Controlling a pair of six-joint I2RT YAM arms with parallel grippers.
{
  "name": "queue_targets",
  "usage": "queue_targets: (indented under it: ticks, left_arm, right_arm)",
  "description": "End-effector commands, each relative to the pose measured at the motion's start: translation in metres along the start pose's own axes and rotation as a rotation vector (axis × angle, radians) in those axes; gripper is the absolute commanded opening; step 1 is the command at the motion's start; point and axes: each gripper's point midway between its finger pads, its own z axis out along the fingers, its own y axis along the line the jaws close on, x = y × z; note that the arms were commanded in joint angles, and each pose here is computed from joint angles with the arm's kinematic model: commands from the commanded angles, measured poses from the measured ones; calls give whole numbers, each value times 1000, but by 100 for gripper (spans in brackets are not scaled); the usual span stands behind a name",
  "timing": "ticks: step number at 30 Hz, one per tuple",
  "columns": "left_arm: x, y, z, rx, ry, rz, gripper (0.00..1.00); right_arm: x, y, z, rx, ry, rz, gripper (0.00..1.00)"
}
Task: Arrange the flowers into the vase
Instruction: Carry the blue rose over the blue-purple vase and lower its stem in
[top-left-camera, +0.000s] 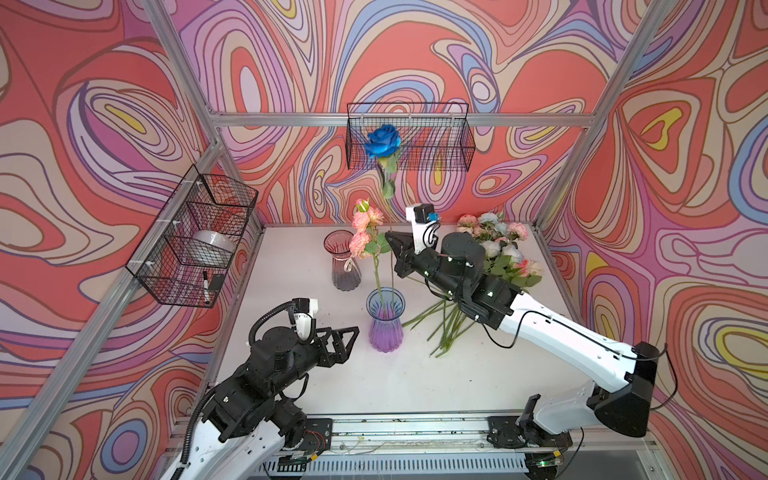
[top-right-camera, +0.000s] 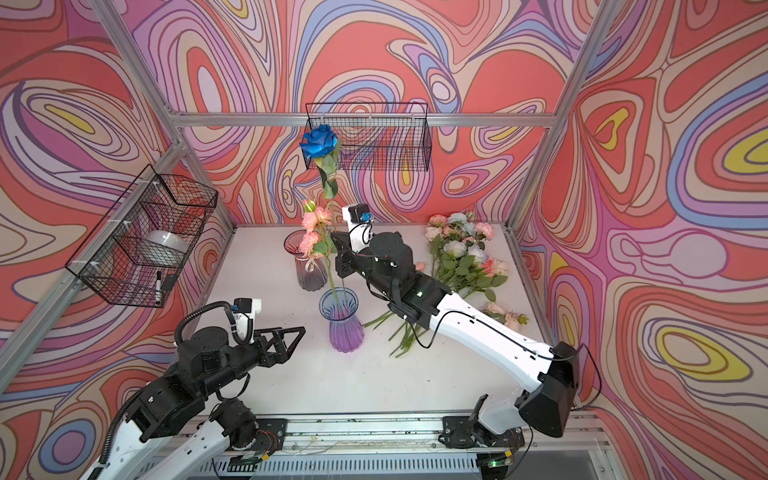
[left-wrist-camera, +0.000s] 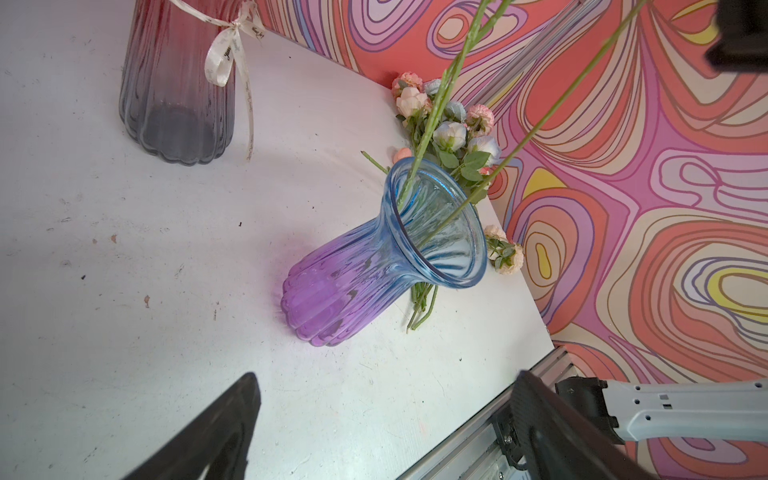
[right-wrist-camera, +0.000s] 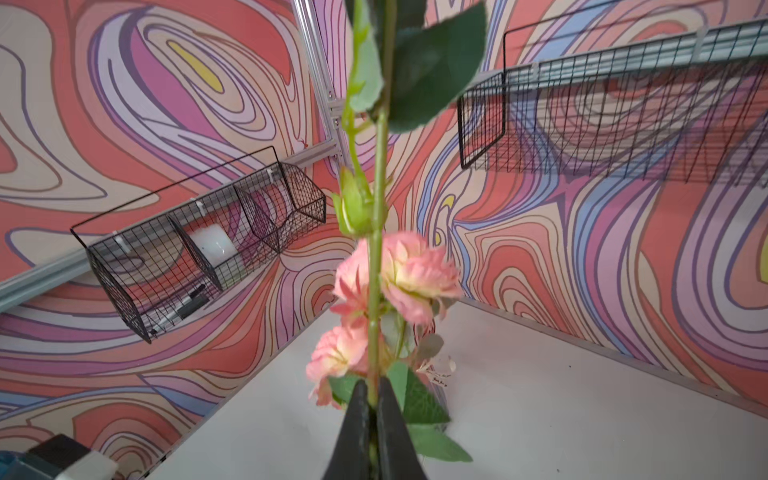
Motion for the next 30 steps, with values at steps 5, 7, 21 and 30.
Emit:
queue_targets:
  ticks: [5, 7, 21, 30]
  left_arm:
    - [-1, 1, -3, -8, -4, 3, 96]
    - [0, 2, -2, -8, -2, 2, 96]
    - [0, 0, 2, -3, 8, 14, 96]
    - [2, 3, 4, -9, 7, 19, 96]
  right_arm:
    - [27, 6, -9, -23, -4, 54, 0]
    - [39, 5, -10, -21, 23, 72, 0]
    - [64, 5, -44, -19, 104, 176, 45]
    - [87, -33, -93, 132, 108, 347, 47]
